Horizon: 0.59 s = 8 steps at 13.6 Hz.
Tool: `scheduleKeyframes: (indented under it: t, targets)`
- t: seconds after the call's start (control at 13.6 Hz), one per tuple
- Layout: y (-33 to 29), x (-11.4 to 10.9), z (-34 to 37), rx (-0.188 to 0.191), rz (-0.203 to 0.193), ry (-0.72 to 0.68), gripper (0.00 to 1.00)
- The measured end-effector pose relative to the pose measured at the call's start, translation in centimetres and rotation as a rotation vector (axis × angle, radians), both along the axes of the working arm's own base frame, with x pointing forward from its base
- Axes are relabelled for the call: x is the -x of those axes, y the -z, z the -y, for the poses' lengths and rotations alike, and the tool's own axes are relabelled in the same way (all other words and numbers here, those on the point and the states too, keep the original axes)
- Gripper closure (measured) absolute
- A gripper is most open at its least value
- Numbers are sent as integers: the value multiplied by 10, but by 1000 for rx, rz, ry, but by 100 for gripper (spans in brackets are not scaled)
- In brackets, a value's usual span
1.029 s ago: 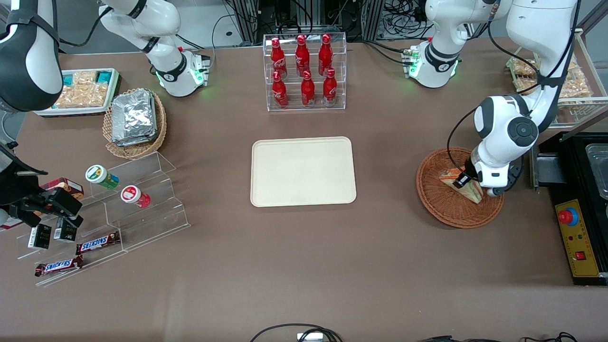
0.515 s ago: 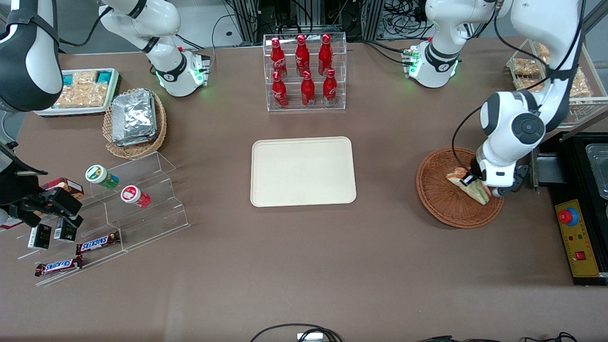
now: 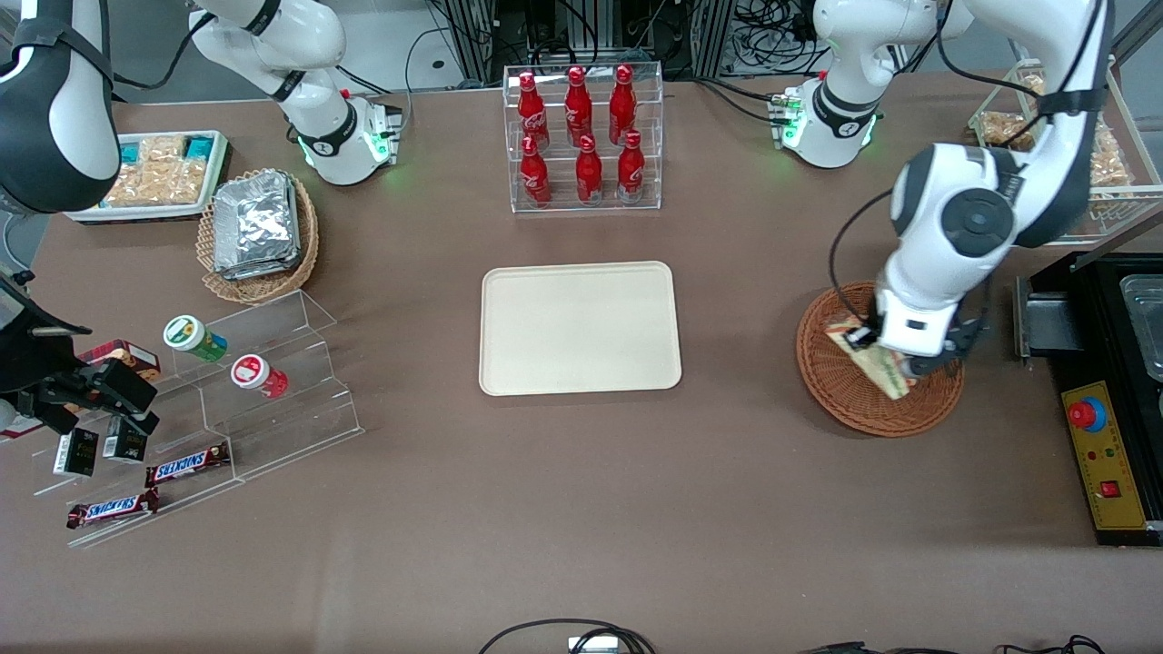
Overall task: Place sandwich from basket to tray
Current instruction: 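Lift the sandwich and carry it with the left gripper over the tray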
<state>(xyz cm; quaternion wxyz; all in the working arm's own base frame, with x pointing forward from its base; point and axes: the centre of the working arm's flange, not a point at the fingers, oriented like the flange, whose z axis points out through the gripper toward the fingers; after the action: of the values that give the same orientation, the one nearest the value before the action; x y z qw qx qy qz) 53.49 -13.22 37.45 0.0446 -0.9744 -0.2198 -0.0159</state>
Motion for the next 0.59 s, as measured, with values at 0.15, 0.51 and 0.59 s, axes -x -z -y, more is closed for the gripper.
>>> scheduleKeyframes:
  t: [0.15, 0.51, 0.59]
  targets:
    - [-9, 2, 41, 11, 8, 70, 80]
    - [-14, 5, 133, 49, -12, 217, 80]
    - [-12, 12, 152, 52, -16, 252, 80]
